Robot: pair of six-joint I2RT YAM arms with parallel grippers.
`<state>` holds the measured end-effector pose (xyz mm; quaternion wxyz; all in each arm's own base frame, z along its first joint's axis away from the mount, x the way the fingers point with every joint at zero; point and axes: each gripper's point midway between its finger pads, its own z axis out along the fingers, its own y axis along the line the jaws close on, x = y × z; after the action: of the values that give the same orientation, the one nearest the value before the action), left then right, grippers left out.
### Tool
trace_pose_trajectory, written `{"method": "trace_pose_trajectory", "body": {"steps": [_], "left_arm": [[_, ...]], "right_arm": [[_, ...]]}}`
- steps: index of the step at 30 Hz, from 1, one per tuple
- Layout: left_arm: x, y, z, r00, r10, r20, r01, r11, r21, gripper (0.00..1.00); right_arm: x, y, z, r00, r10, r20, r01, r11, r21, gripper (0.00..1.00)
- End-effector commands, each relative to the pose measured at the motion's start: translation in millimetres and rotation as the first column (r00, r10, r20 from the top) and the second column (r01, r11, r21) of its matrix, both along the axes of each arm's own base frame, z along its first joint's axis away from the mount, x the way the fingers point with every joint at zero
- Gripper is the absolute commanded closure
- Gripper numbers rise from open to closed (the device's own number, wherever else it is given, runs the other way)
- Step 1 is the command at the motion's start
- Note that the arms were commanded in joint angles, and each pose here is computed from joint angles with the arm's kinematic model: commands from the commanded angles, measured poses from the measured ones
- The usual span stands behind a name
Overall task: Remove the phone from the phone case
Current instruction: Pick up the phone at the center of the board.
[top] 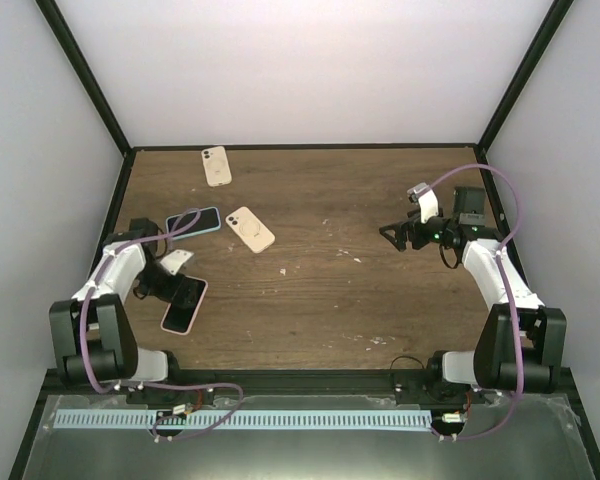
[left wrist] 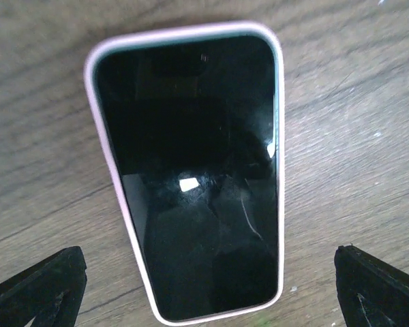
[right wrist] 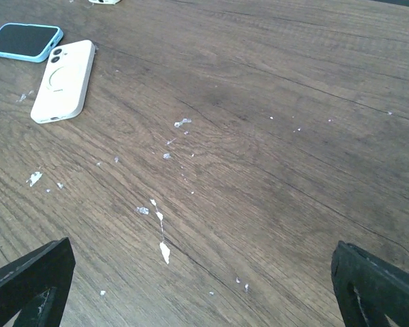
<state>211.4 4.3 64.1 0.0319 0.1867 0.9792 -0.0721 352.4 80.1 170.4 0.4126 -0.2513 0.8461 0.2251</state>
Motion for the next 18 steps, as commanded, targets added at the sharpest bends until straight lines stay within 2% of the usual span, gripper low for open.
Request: {"method": "trace_pose_trajectory", "body": {"steps": [1,18], "left_arm": [[-7.7,5.7,-19.5,0.998,-0.012,-0.069,0.014,1.0,0.024,0.0],[-7.3,-17.4,-57.8,0.986,-0.057,-0.158,0.061,0.998,0.019,0.01]], "right_arm": [[2.5,6.5,14.9,0.999,0.035,0.033,-0.035,0.999,0.007,0.0],[2.3,6.5,13.1,0.999,0.039,0.033,-0.039,0.999,0.004,0.0]]}}
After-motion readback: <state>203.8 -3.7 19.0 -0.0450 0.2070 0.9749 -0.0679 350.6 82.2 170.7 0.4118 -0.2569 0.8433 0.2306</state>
